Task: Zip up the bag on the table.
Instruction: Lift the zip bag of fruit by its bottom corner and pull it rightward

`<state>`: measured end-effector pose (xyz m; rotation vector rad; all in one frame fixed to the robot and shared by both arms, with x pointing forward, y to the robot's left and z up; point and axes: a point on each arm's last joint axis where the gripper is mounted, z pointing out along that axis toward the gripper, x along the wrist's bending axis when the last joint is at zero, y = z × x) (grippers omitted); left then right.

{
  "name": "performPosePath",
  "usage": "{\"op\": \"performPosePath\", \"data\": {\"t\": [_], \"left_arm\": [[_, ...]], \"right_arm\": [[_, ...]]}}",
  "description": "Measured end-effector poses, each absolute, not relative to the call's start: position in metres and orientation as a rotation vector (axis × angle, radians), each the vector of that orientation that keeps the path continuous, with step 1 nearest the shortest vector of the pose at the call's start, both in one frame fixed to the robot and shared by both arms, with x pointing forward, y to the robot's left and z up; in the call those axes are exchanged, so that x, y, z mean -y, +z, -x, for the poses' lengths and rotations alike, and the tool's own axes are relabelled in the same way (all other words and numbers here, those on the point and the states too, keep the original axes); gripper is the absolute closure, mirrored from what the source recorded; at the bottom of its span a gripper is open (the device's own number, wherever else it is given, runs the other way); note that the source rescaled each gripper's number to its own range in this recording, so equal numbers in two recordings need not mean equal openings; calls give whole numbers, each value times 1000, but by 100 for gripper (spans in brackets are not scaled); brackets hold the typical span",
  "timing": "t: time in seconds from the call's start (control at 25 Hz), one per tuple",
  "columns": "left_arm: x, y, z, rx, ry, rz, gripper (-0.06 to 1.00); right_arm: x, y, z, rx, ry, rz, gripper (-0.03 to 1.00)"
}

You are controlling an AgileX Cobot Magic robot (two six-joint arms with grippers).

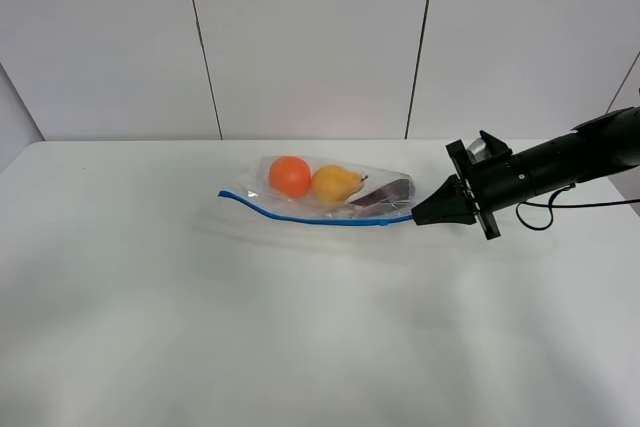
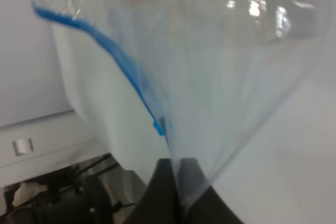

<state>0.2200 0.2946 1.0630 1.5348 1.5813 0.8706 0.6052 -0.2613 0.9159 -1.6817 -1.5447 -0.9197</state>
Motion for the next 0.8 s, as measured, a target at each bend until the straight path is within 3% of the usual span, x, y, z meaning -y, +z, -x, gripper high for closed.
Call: {"op": "performPosePath", "data": {"t": [0.24, 0.8], "left_arm": [[-295, 1063, -220, -1581, 871, -1535, 3], [-295, 1063, -220, -1581, 871, -1535, 3]], "right_arm": [[230, 924, -610, 1567, -962, 1605, 97], [229, 937, -621, 1555, -974, 1630, 97]]}}
